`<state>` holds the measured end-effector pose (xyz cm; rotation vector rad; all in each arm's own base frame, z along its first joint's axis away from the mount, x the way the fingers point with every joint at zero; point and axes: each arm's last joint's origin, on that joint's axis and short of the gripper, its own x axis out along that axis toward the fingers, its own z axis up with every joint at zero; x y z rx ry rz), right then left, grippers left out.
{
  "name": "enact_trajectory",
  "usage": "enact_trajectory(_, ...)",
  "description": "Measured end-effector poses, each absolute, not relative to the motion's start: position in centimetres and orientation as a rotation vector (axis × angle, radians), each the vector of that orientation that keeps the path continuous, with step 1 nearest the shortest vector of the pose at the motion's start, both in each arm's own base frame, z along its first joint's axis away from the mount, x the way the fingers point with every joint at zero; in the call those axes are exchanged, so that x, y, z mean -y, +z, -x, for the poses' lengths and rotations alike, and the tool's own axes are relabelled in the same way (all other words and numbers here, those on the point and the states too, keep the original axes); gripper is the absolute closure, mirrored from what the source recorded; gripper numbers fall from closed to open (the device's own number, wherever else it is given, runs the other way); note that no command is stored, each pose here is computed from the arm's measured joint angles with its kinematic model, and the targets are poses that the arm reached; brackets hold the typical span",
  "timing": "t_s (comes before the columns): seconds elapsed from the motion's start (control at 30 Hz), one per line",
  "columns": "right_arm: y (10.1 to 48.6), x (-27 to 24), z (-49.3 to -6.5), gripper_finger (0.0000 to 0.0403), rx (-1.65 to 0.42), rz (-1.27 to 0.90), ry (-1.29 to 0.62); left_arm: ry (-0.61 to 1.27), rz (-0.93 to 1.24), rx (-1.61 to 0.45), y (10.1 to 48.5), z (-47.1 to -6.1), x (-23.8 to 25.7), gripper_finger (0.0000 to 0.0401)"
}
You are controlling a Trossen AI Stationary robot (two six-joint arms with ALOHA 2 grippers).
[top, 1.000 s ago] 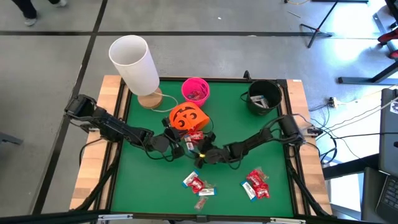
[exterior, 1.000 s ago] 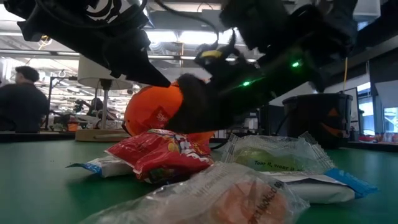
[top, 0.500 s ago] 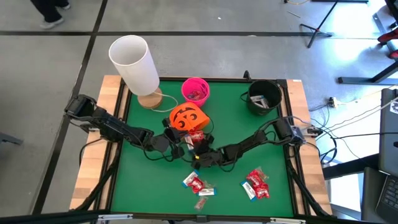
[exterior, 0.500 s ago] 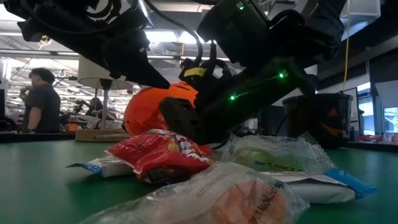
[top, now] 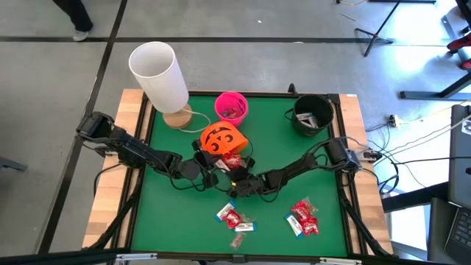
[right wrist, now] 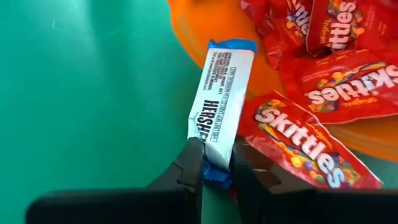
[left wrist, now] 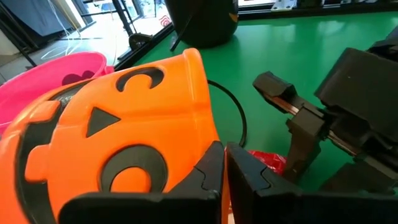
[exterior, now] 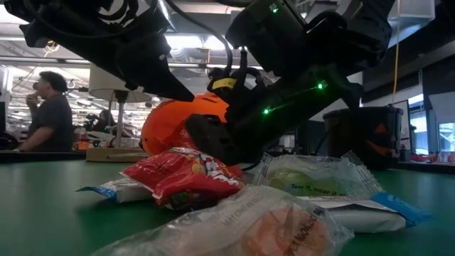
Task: Sort candy
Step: Put the white candy into the top bucket
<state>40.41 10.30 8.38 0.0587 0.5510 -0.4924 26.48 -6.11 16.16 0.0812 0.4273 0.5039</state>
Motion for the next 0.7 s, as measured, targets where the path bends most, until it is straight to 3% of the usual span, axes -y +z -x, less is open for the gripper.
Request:
enact_trajectory(0.5, 12.5, -12.2, -38.4, 0.0368, -0.575, 0.033, -0.511, 0.502, -0.086, -0.439, 16.1, -26.4, 6.1, 0.0401)
enact_trajectory(0.7, 14.1, -13.5, -36.3, 0.0400, -0.619, 0.094, -0.552, 0.506, -0.073, -0.439, 16.0, -26.4, 6.1, 0.0401)
